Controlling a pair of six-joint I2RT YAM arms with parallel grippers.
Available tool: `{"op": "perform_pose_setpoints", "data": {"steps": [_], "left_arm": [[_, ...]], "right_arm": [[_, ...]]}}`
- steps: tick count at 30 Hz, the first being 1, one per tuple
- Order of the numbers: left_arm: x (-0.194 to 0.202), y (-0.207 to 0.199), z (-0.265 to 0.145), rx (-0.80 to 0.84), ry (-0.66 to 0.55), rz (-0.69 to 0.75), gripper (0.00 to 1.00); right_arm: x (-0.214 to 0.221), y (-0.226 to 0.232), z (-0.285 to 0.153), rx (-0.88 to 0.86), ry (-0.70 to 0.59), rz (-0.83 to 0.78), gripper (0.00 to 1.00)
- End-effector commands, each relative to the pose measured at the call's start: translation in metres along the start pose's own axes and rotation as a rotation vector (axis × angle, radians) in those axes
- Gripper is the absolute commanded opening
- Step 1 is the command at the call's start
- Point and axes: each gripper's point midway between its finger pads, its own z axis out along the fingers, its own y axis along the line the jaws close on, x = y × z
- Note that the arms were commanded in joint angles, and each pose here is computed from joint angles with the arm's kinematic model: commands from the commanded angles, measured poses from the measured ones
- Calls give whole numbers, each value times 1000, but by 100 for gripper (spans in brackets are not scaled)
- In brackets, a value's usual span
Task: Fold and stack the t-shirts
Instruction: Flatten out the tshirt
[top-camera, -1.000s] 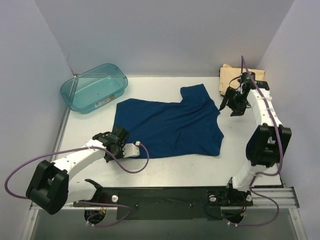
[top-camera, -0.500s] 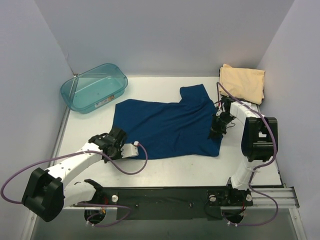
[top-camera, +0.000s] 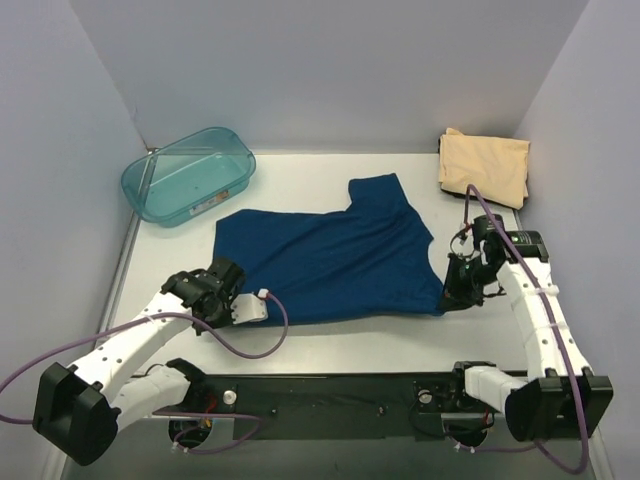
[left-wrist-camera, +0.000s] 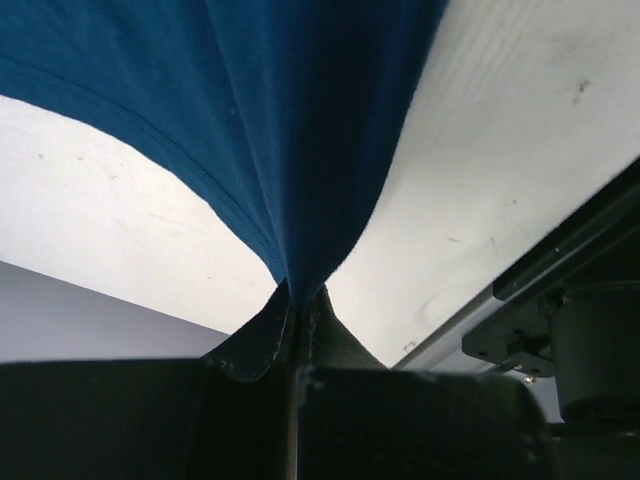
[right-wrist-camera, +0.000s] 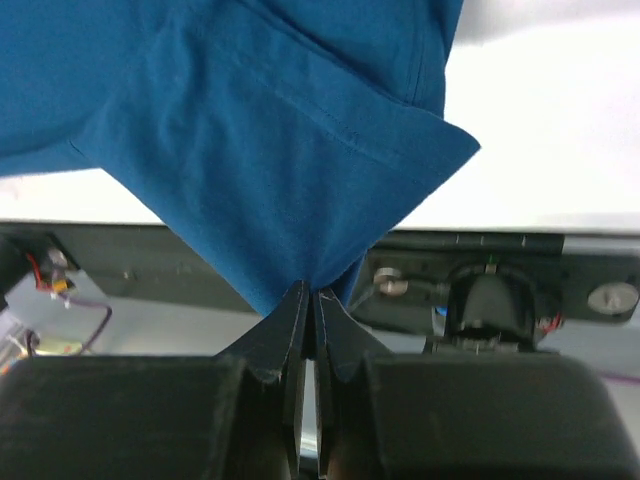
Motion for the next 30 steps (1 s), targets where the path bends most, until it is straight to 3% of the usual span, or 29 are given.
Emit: {"op": "perform_pose_setpoints", "data": {"steps": [1, 7, 11, 17, 19, 20, 21, 22, 23, 24, 25, 26, 27, 28, 29, 30], "left_arm": [[9, -12, -15, 61, 21, 24, 0], [0, 5, -28, 17, 2, 23, 0], [-5, 3, -38, 42, -31, 18, 0], [2, 12, -27, -29, 6, 6, 0], [-9, 39, -24, -143, -6, 15, 0], [-24, 72, -28, -279, -40, 6, 0], [-35, 94, -29, -334, -36, 47, 0], [-51, 130, -38, -463, -67, 19, 0], [-71, 165, -48, -518, -70, 34, 0], [-81, 198, -62, -604, -93, -20, 0], [-107, 246, -90, -672, -143, -87, 0], [-107, 269, -101, -689, -161, -178, 0], [-127, 318, -141, -769, -231, -251, 0], [-126, 355, -206, -880, -329, -353, 0], [-134, 375, -192, -866, -316, -371, 0], [-125, 397, -248, -972, -383, -438, 0]], "right_arm": [[74, -1, -33, 12, 207, 22, 0], [103, 4, -68, -18, 191, 16, 0], [113, 12, -69, -71, 211, 21, 0], [94, 5, -71, -17, 146, -10, 0], [56, 11, -76, -24, 45, -51, 0], [16, 21, -84, -62, -84, -68, 0], [-13, 27, -77, -61, -91, -78, 0], [-59, 35, -98, -84, -242, -91, 0], [-94, 36, -88, -64, -222, -90, 0], [-140, 44, -130, -40, -403, -113, 0], [-180, 47, -125, -17, -405, -112, 0], [-218, 63, -172, -47, -576, -133, 0], [-257, 79, -219, -103, -747, -125, 0], [-290, 82, -220, -139, -794, -108, 0], [-301, 90, -263, -237, -931, -61, 0], [-319, 98, -301, -307, -1081, -67, 0]]}}
